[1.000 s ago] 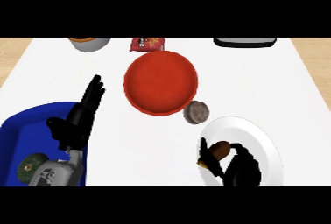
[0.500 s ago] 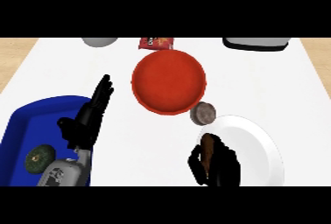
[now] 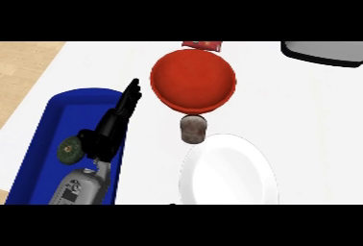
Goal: Pick the sweet potato from the plate and place it in the bowl
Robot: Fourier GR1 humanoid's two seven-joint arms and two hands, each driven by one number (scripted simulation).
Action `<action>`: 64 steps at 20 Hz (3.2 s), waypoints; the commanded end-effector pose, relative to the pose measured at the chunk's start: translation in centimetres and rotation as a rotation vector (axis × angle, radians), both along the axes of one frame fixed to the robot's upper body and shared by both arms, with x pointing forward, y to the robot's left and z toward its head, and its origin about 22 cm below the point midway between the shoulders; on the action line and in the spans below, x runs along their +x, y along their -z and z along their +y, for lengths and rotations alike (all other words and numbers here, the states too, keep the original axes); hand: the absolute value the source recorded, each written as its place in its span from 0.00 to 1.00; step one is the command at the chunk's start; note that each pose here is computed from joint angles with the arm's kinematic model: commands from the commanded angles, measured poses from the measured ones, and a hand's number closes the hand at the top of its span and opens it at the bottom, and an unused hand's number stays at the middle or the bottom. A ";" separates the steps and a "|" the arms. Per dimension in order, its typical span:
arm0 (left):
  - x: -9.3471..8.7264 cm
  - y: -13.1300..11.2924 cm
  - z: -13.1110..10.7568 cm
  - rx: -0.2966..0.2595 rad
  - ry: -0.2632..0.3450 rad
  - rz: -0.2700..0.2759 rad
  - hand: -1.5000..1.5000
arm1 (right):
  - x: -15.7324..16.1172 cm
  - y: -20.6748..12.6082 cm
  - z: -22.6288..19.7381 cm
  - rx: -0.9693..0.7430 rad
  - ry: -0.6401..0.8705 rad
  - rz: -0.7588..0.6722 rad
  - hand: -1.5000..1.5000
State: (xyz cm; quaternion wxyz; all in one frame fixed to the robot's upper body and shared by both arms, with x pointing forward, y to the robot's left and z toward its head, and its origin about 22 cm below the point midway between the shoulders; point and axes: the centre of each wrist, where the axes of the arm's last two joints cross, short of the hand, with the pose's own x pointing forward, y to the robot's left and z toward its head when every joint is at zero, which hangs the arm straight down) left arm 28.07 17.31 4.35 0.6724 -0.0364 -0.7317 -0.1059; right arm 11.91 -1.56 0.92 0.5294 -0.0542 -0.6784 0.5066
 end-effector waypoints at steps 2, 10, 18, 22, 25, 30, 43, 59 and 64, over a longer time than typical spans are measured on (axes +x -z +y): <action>0.3 0.0 -0.2 0.009 -0.003 0.016 0.50 | -2.9 -4.4 0.5 0.313 -0.508 -0.044 1.00; -0.4 1.4 1.8 0.015 -0.114 0.042 0.50 | 1.6 -7.0 -3.8 0.434 -0.729 -0.181 1.00; -0.2 1.1 4.1 0.018 -0.168 0.040 0.50 | 7.6 -15.3 -11.0 0.428 -0.719 -0.214 1.00; 0.0 2.0 3.4 0.007 -0.146 0.037 0.50 | 12.4 -19.7 -11.4 0.476 -0.654 -0.183 1.00; -1.6 2.2 4.0 0.007 -0.172 0.023 0.50 | 14.7 -21.7 -12.2 0.455 -0.603 -0.160 1.00; -0.3 0.2 3.6 -0.001 -0.135 0.060 0.50 | 19.4 -22.8 -9.3 0.321 -0.493 -0.273 1.00; -0.6 1.7 4.7 0.010 -0.132 0.048 0.50 | 28.0 -15.4 -6.7 0.171 -0.372 -0.413 1.00; -0.8 1.2 1.4 0.014 -0.117 0.033 0.50 | 32.6 -7.8 -7.6 0.006 -0.401 -0.118 0.00; -0.4 0.3 2.1 0.010 -0.123 0.016 0.50 | 32.8 -7.3 -7.8 0.167 -0.482 -0.067 0.00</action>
